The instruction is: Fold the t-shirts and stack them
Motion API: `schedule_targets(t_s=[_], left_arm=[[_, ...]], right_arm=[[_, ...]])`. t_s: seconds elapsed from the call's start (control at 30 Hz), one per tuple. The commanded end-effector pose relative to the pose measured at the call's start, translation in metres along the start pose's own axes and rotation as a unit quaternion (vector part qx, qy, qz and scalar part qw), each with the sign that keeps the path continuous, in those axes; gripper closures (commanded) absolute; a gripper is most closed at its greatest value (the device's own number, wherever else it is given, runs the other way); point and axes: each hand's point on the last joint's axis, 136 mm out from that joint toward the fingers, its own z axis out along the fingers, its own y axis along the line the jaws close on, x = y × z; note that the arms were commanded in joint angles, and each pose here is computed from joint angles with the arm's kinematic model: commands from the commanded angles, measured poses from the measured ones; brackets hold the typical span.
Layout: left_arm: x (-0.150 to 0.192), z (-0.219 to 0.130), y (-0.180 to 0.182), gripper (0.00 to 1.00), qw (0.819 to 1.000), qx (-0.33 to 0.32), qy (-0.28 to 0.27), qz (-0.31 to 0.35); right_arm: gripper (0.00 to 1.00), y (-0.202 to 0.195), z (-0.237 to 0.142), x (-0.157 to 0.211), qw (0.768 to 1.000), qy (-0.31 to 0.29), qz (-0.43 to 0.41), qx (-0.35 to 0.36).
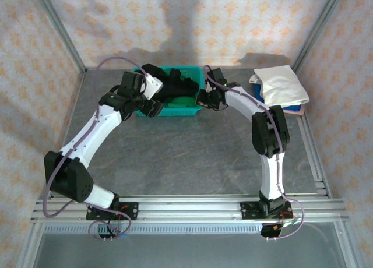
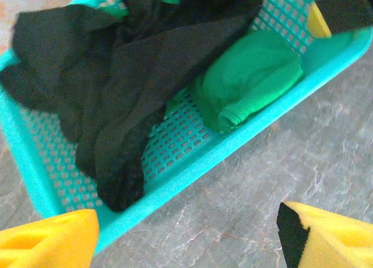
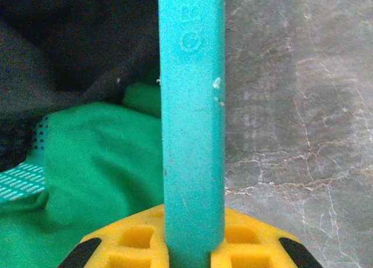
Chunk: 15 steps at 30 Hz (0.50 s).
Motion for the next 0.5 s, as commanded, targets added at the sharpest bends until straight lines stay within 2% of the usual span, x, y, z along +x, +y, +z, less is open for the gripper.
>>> schedule_targets(t_s=[0.0,0.03,0.07,0.13,0.17,0.23,0.37,0.47], left_arm=[[0.011,0.014,-0.029,0.24,0.992,0.055,0.035,0.105],[0.016,0.021,-0.036,0.25,0.990,0.065,0.050,0.114],[0.019,0.028,-0.038,0.27,0.989,0.071,0.061,0.116],[0.026,0.040,-0.044,0.37,0.985,0.093,0.084,0.116],[0.029,0.045,-0.046,0.39,0.984,0.099,0.093,0.115],[0.033,0.053,-0.047,0.42,0.982,0.104,0.104,0.116],[0.037,0.068,-0.035,0.49,0.982,0.075,0.120,0.126],[0.032,0.073,-0.030,0.48,0.982,0.064,0.118,0.131]], right_arm=[[1.00,0.002,-0.003,0.007,0.997,0.043,-0.067,0.017],[1.00,0.003,-0.004,0.005,0.996,0.042,-0.072,0.019],[0.95,0.003,-0.005,0.003,0.996,0.040,-0.075,0.023],[0.83,0.002,-0.011,-0.003,0.996,0.029,-0.078,0.036],[0.80,0.003,-0.015,-0.006,0.996,0.024,-0.079,0.040],[0.65,0.005,-0.026,-0.011,0.996,0.011,-0.080,0.045],[0.51,0.010,-0.046,-0.014,0.995,-0.002,-0.082,0.050],[0.47,0.010,-0.061,-0.012,0.995,-0.017,-0.085,0.052]])
